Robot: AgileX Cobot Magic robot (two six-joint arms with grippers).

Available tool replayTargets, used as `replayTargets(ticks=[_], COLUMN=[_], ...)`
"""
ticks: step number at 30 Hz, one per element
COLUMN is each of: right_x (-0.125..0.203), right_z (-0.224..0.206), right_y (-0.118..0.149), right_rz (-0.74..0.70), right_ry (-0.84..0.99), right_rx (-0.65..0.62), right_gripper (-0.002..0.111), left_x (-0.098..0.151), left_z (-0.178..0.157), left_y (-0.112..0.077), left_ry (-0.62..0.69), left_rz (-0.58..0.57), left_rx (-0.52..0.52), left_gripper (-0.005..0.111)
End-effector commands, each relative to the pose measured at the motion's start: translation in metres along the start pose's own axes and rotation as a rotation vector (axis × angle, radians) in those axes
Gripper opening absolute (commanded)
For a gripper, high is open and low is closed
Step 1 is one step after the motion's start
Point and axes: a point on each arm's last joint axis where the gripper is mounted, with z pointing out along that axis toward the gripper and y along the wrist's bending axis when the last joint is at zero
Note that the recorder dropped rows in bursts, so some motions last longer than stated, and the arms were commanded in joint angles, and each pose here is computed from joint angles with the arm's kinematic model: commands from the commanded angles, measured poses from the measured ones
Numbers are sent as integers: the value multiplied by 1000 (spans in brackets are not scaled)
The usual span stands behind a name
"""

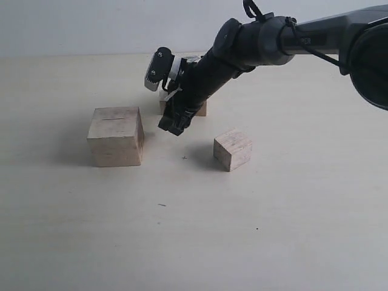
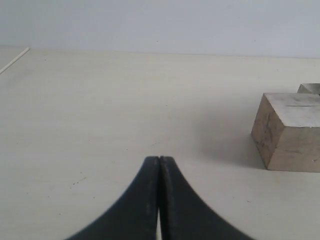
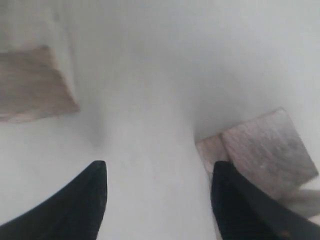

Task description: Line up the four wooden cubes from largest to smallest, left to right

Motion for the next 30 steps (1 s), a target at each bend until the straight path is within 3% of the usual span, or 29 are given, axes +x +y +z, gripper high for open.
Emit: replayTargets(ticks=[1, 4, 10, 13, 15, 17, 21, 25, 27, 29, 30], right_x=[6, 10, -2, -21, -39, -46, -48, -36, -25, -17, -14], right_z=[-4, -6, -23, -50, -76, -92, -113, -110, -100, -87, -79], right_y=[-17, -22, -16, -15, -20, -27, -43, -49, -51, -53, -54], right_rz=[67, 111, 172, 194, 239, 352, 721, 841, 1011, 1121, 1134], right_ry=[41, 52, 34, -29, -108, -170, -280, -161, -94, -42, -17], right_rx=[150, 179, 115, 112, 191, 265, 375, 442, 475, 479, 469], right_gripper=[58, 58, 58, 58, 58, 58, 58, 58, 58, 64, 74], left_x=[0, 0, 0, 0, 0, 0, 0, 0, 0, 0, 0], left_z=[0, 0, 0, 0, 0, 0, 0, 0, 0, 0, 0], left_y=[0, 0, 0, 0, 0, 0, 0, 0, 0, 0, 0], left_ry=[-14, -14, -14, -14, -14, -14, -14, -14, -14, -14, -14], left_rz=[-7, -7, -7, -7, -7, -7, -7, -7, -7, -7, -7], left_rx=[0, 0, 0, 0, 0, 0, 0, 0, 0, 0, 0], left_gripper=[0, 0, 0, 0, 0, 0, 0, 0, 0, 0, 0])
